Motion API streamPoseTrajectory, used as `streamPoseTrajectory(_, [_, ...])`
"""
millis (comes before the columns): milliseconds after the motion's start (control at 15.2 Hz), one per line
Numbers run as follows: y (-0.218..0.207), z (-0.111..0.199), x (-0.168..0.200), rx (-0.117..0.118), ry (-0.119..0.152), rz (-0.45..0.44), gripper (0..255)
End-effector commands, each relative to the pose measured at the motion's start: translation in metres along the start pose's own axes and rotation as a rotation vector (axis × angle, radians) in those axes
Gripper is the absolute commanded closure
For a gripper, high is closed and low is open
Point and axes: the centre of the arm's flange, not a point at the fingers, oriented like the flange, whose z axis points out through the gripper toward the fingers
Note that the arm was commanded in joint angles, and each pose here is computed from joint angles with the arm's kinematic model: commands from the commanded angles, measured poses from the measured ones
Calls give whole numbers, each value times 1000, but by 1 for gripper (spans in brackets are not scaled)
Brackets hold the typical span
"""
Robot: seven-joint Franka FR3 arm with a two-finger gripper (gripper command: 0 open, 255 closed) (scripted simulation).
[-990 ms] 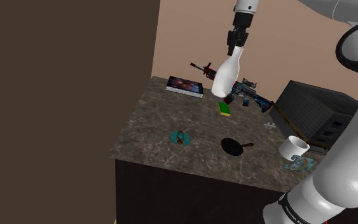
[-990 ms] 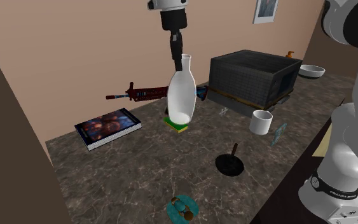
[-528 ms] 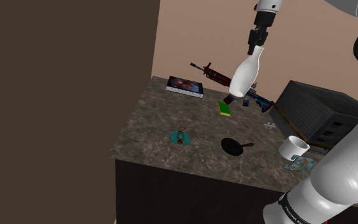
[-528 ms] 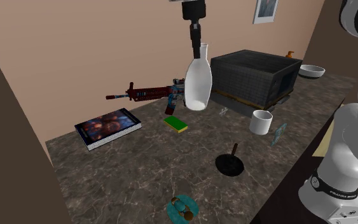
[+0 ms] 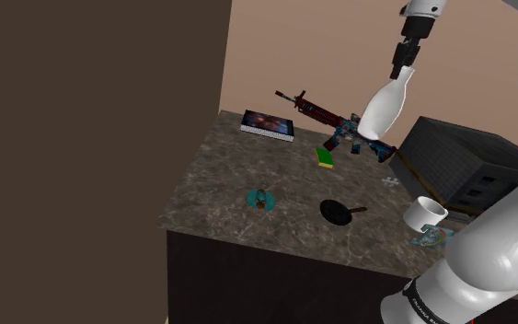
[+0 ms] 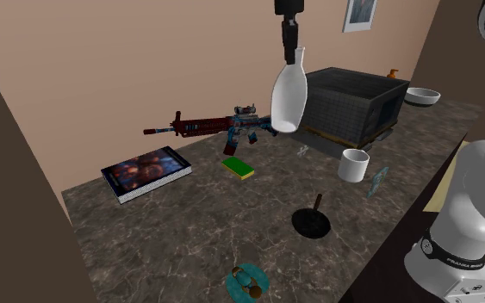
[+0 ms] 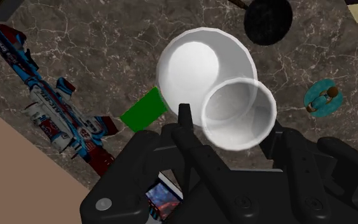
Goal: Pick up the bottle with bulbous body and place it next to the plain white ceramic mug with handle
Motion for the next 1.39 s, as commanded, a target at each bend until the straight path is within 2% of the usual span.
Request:
streamPoseTrajectory(0, [21,-8,-20,0,0,-1,255])
streamPoseTrajectory(1188, [193,-45,-179,0,0,-1,255])
streamPoseTrajectory(1320, [198,-41,-183,0,0,-1,255])
